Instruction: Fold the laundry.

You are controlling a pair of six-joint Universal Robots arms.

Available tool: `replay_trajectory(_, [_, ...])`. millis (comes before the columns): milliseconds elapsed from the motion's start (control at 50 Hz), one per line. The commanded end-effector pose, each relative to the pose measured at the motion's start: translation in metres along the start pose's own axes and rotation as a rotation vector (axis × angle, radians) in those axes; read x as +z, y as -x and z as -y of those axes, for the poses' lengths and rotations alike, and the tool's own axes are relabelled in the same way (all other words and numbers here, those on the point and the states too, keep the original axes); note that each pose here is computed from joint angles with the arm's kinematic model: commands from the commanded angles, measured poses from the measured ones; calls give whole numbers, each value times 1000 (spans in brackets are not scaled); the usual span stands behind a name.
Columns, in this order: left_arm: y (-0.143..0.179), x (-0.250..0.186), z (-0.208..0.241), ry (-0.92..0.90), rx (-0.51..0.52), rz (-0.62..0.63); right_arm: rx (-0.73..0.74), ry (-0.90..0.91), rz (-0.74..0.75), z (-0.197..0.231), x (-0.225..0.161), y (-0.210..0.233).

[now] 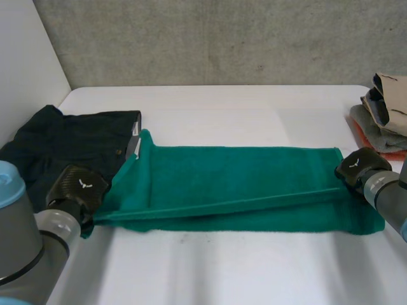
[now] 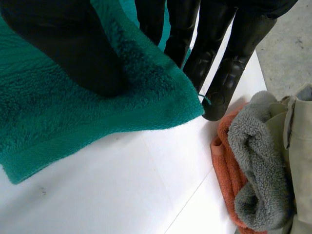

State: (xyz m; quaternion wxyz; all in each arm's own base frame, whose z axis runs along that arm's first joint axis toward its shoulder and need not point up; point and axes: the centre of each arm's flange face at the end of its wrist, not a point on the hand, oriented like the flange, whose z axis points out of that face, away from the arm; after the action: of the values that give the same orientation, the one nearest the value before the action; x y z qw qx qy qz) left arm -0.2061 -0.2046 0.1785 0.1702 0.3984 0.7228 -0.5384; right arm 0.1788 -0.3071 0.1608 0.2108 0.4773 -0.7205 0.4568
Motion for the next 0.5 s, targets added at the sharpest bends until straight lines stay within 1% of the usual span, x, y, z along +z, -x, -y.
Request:
replay_trajectory(20, [1,-9,0,-9,-6,-2,10,-3,1,0,-7,0])
replay_trajectory(80, [2,-9,0,-4,6,-3,11,-7,-17,2,-16,-5])
replay_trajectory(140, [9,-14,6,-15,4,9,-7,-22,-51,9,-34,-16])
replay_trajectory(160, [14,-16,11,-29,0,24,-9,-37,-73,15,-48,-27])
replay_trajectory(180, [29,-23,25,-81,-14,72,-10,-49,-86,19,-57,-32])
replay_trajectory(200, [38,-27,32,-111,-20,100,-9,-61,-106,23,-65,-40])
replay_trajectory(220, [44,-30,39,-138,-26,125,-6,-81,-135,28,-76,-50])
replay_trajectory(240, [62,-40,55,-205,-41,187,-5,-117,-182,38,-93,-65])
replay_trajectory(280, [82,-53,73,-283,-61,262,-6,-160,-241,49,-113,-84])
replay_trajectory(300, [101,-66,90,-355,-75,331,-12,-208,-285,59,-131,-98])
replay_trajectory(340, [116,-77,103,-414,-87,384,-16,-252,-327,68,-147,-111])
replay_trajectory(360, [131,-91,117,-481,-97,432,-20,-293,-361,77,-160,-122])
replay_trajectory(440, [150,-107,139,-586,-98,471,-21,-336,-431,87,-179,-142])
replay_trajectory(500, [149,-104,142,-597,-88,446,-24,-345,-437,90,-183,-145])
